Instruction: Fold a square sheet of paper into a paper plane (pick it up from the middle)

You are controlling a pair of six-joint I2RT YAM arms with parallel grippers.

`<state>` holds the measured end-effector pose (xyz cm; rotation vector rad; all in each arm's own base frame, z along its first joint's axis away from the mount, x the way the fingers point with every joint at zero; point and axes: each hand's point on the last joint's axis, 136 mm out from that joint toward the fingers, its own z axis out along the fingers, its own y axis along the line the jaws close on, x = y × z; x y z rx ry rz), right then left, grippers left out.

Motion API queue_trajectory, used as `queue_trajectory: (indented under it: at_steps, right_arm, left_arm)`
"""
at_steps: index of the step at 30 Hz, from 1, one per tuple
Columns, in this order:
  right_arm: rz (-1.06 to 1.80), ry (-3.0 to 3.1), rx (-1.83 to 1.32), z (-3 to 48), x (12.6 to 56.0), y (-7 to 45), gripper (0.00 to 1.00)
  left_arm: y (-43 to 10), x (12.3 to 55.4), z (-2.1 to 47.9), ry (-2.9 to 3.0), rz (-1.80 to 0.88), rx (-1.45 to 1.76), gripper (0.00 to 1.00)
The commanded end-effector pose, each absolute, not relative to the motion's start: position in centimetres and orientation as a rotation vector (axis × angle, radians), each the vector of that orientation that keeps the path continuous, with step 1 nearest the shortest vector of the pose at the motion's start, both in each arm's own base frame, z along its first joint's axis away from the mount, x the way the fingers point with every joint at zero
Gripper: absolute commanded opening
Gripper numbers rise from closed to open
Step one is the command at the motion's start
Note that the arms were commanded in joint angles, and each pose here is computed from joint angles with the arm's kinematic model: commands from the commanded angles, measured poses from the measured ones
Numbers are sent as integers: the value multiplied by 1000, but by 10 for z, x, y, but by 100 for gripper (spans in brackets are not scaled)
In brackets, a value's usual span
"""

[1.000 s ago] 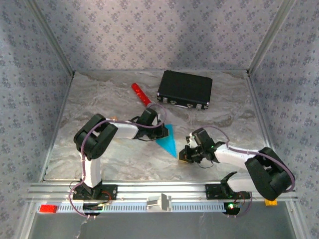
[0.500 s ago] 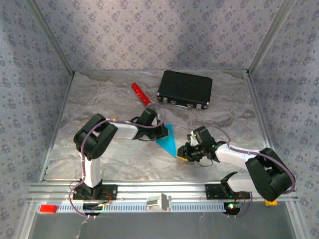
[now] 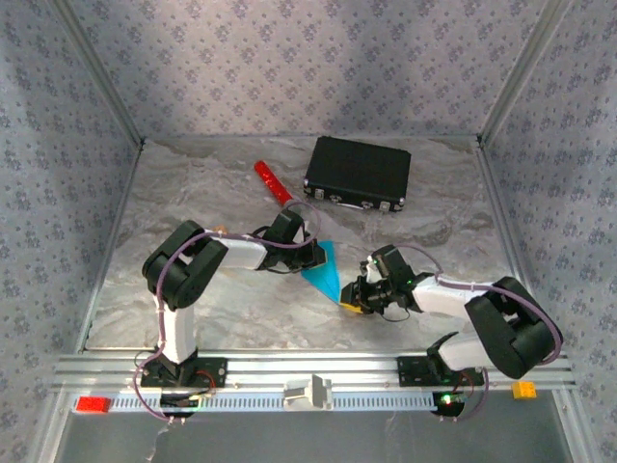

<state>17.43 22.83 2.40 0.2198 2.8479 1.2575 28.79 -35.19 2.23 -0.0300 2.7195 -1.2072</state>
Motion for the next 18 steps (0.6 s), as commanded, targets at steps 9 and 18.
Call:
queue_trajectory:
  at_steps: [9,18]
  right_arm:
    - [1311,2822,234,24,180,238,27]
    - [1327,2790,238,29,188,243,27]
  left_arm:
    - [-330,275,-11,2830,-1080,-112,8]
    - [-331,276,-9,2825,-1083,-109,9]
